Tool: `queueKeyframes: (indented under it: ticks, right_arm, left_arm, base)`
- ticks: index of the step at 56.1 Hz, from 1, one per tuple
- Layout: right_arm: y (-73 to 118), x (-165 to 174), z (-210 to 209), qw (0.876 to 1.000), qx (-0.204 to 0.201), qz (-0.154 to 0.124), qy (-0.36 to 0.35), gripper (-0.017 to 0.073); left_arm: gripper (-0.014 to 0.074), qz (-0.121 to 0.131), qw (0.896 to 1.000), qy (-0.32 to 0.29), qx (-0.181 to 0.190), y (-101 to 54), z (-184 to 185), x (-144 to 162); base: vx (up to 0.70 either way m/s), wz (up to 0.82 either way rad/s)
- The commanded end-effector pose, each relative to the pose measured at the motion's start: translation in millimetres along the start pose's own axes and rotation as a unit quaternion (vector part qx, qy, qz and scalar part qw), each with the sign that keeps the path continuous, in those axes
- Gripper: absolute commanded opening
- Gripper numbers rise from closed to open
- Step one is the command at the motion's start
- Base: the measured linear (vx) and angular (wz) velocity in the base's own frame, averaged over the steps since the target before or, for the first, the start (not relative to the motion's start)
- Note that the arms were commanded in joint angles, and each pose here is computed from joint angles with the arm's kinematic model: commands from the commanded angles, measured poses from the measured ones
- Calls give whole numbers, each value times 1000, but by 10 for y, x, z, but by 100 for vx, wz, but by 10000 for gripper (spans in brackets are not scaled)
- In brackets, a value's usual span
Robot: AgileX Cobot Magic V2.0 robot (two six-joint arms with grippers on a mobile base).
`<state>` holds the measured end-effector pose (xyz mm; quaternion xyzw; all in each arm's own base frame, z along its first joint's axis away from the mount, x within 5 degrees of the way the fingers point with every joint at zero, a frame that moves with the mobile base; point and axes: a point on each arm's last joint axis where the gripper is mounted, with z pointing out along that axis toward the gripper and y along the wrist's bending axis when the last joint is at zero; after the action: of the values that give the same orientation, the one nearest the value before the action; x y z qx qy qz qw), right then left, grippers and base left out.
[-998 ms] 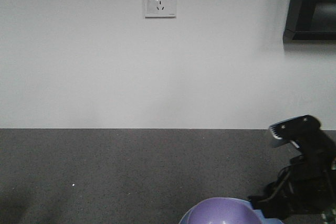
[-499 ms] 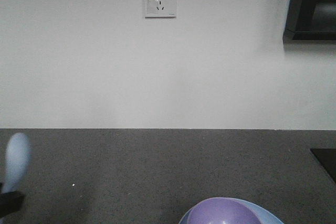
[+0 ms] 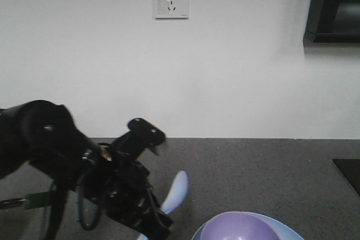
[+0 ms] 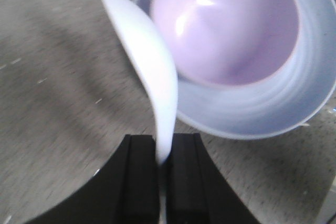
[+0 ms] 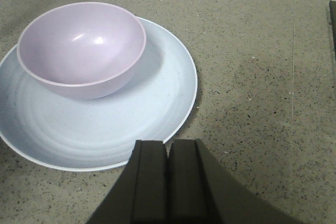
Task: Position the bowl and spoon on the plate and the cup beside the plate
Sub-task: 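Place the white spoon into the bowl and open the left gripper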
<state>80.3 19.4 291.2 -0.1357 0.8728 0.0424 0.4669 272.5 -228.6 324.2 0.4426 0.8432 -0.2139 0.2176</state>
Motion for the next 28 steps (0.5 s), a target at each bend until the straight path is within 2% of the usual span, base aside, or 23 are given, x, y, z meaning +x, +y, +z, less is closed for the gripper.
queueKeyframes:
  ticks: [1,8,16,23,28]
  right_arm:
    - [-23,-137,-45,999,11,-4,-49,-11]
    - [-23,-137,-45,999,12,-5,-49,-11]
    - [-24,-138,-45,999,12,-5,-49,-11]
    - [-24,-139,-45,999,12,-5,-50,-11]
    - [-25,-141,-46,999,13,-5,-51,-11]
  left_arm:
    - [3,24,999,-33,26,-194,-20,-263]
    - [3,36,998,-11,47,-297,212,-399]
    - [15,18,999,2,47,-283,418,-459]
    - [69,17,999,0,45,-269,452,-466]
    - [141,18,999,-8,43,-266,449,-481]
  base:
    - [0,0]
    - [0,0]
    - [0,0]
    - [0,0]
    - [0,0]
